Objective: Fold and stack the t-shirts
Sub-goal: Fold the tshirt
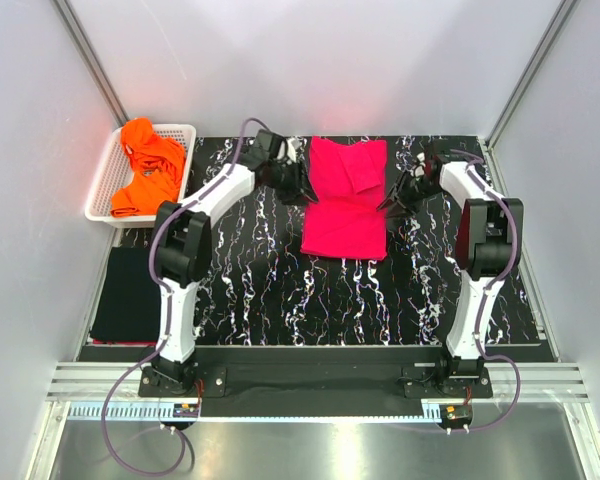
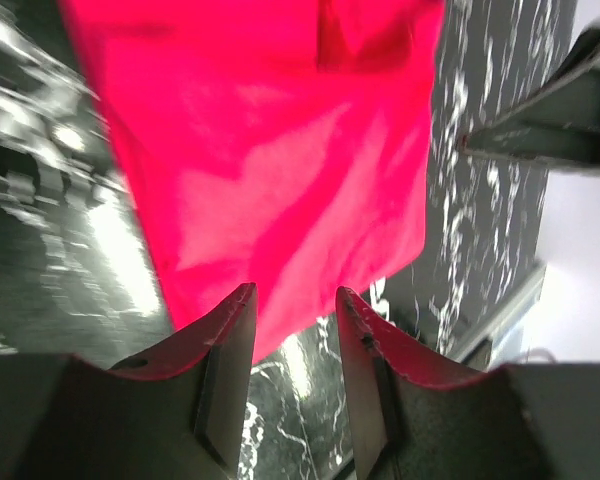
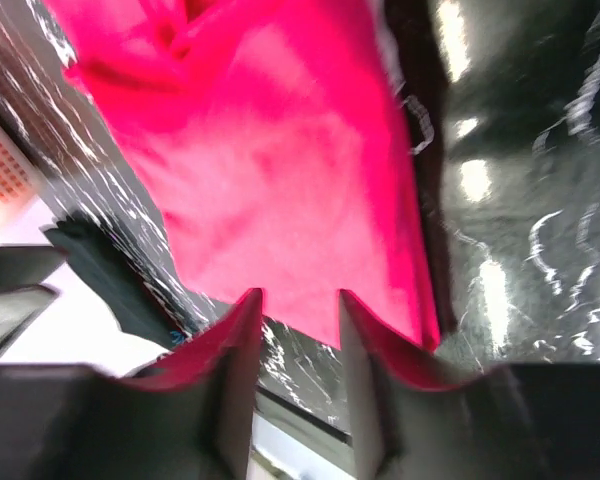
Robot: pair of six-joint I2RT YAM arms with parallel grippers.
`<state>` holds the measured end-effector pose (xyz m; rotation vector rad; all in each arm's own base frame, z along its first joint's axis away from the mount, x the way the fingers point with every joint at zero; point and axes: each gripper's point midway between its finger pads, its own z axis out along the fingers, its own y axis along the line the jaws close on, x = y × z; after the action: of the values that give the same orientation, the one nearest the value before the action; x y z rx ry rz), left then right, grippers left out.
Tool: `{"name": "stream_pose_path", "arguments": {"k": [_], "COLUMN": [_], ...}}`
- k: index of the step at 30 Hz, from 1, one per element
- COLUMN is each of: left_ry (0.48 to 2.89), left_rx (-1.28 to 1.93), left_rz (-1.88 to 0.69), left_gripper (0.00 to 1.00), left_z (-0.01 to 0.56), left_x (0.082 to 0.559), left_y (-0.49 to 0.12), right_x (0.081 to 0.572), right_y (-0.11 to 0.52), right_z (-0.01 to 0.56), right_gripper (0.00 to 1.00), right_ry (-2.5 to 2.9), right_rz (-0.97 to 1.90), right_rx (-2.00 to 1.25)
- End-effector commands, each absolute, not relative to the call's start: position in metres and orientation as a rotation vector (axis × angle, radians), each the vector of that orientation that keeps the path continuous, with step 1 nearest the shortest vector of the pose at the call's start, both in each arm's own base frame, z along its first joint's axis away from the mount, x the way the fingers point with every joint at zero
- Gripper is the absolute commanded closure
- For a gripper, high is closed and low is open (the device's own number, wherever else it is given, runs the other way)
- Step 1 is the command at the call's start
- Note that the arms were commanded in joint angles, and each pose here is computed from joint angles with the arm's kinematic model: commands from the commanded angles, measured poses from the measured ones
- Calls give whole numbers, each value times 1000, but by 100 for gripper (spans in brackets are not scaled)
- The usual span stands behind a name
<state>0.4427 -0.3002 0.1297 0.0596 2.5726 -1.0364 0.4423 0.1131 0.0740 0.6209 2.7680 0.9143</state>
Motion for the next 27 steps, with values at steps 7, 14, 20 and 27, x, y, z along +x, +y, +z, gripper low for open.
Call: {"name": "stream_pose_path", "arguments": {"k": [7,14,20,27], "left_ry": [2635,2659,2736,2644], "left_rx": [205,226,231,277], "left_rz": [-1159,-1148,-1093,-981], "left_gripper": [59,52,55,46], "left_z": [106,98,78,117], "left_x": [410,399,368,355], "left_y": [-333,-326,-307,-285], "right_x": [457,505,527,481], "right_y": [130,135,135,126], "right_z": [87,55,57,101], "right_gripper": [76,76,71,42], "right_ry": [2691,2667,2638,2652], "right_rz": [1007,1058,1081,990], "right_rx": [548,569,575,492]}}
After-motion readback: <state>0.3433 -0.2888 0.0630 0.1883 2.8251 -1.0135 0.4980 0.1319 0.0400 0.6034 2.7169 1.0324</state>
